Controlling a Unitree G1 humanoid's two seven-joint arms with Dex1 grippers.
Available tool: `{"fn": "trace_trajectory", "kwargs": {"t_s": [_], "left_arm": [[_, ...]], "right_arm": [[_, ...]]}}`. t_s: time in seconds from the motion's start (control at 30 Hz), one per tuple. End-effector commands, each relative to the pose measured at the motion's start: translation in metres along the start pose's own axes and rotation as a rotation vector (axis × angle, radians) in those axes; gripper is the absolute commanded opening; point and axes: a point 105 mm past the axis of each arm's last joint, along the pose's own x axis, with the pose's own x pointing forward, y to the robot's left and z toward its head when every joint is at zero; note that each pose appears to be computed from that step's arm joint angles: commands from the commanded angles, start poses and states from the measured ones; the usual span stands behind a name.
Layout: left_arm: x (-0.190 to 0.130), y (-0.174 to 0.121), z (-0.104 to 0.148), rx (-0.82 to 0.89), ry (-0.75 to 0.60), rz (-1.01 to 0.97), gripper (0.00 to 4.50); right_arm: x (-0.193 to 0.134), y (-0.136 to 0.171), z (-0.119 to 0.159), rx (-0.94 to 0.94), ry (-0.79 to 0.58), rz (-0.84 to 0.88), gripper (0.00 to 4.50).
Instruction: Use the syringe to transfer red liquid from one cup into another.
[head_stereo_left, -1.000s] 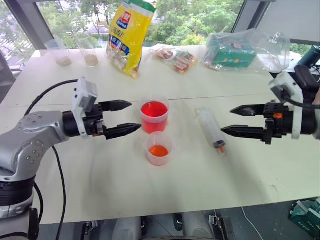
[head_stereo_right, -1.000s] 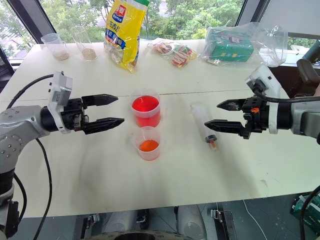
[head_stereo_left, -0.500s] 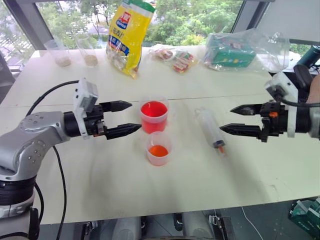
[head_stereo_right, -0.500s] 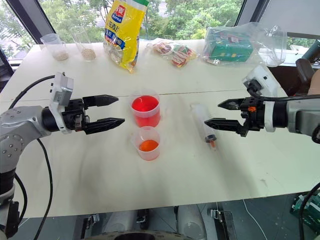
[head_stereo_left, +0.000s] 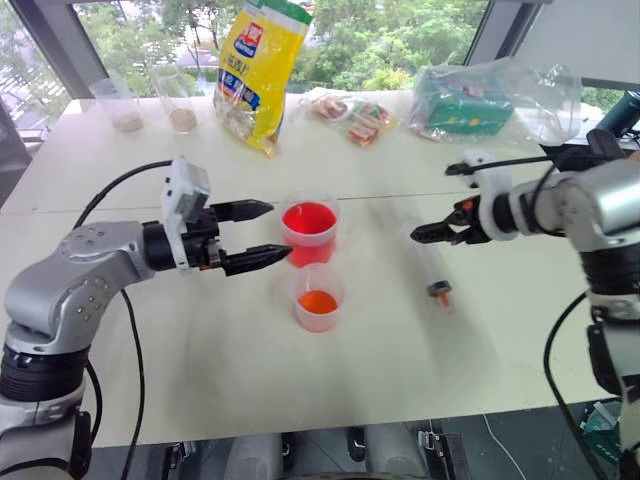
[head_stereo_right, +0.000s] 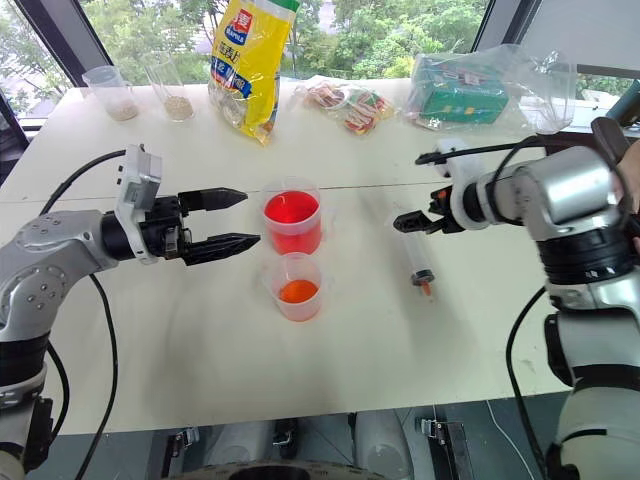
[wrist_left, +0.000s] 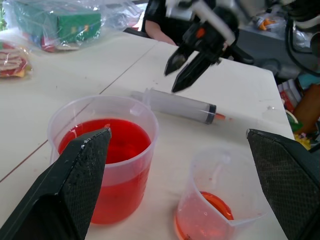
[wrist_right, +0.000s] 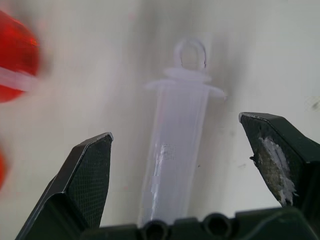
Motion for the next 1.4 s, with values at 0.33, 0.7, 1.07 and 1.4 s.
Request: {"fn": "trace_trajectory", "kwargs": {"t_s": [0.33, 0.7, 1.07, 1.4], "left_arm": [[-0.001, -0.004, 0.009, 0.056, -0.025, 0.023, 4.50], [-0.007, 0.001, 0.009, 0.069, -0.015, 0.046, 4.50], [-0.018, 0.025, 0.026, 0.108, -0.005, 0.100, 4.50], [-0.018, 0.038, 0.044, 0.143, -0.012, 0.090, 4.50]], "right_arm": [[0.032, 0.007, 0.005, -0.076, 0.057, 0.004, 4.43], [0.041, 0.020, -0.006, -0.117, 0.106, 0.045, 1.41], [-0.074, 0.063, 0.118, -0.209, -0.756, 0.241, 1.41], [-0.107, 0.147, 0.148, -0.259, -1.356, 0.601, 1.41]]}}
